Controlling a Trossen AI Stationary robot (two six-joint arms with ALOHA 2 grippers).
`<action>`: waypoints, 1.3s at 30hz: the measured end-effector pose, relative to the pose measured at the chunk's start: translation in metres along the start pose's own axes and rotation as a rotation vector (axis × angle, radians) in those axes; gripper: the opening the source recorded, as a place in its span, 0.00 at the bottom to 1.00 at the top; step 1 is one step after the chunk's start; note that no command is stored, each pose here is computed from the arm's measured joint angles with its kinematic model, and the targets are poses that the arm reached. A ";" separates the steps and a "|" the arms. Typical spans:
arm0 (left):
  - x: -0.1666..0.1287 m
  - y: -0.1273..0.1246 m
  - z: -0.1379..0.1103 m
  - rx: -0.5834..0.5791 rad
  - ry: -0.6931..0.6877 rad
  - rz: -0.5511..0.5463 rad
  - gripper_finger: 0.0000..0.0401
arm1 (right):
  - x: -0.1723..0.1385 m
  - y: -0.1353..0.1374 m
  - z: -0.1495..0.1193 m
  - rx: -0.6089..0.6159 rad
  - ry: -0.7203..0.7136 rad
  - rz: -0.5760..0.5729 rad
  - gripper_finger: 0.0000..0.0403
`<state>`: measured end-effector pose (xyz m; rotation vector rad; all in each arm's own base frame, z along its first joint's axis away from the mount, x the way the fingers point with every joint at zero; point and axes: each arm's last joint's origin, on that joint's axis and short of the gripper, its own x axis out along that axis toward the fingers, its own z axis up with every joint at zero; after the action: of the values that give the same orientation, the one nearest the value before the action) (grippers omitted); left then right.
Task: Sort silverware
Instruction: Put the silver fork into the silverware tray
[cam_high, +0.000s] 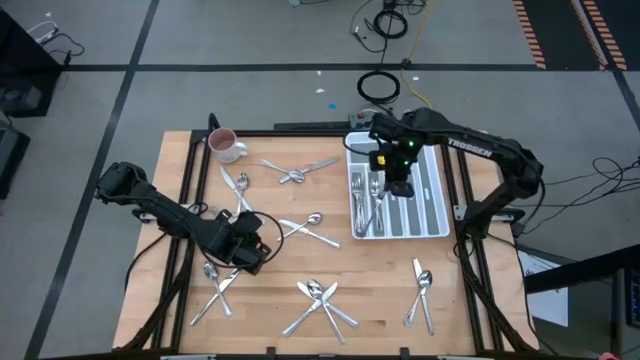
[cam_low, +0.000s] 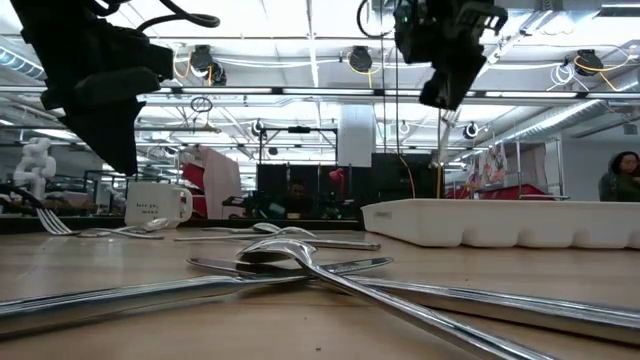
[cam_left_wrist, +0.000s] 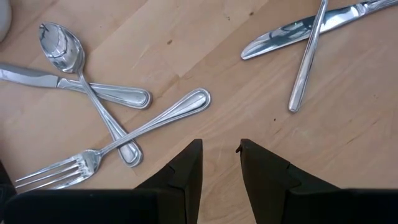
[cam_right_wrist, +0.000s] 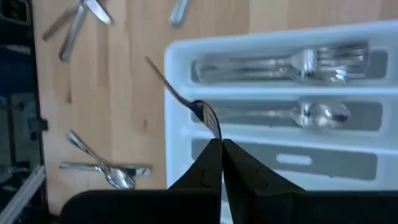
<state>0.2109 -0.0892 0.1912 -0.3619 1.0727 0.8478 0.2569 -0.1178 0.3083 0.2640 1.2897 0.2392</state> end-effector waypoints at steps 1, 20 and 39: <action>0.000 0.000 0.000 0.000 0.000 0.000 0.28 | 0.001 -0.003 -0.001 0.004 0.013 0.006 0.00; 0.000 0.000 0.000 -0.007 -0.012 0.004 0.28 | 0.017 -0.055 0.049 -0.088 0.125 0.013 0.00; 0.000 0.000 0.000 -0.008 -0.012 0.004 0.28 | 0.082 -0.095 0.071 -0.073 0.335 0.083 0.00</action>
<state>0.2110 -0.0889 0.1912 -0.3614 1.0598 0.8566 0.3495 -0.1851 0.2209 0.2213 1.5993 0.4132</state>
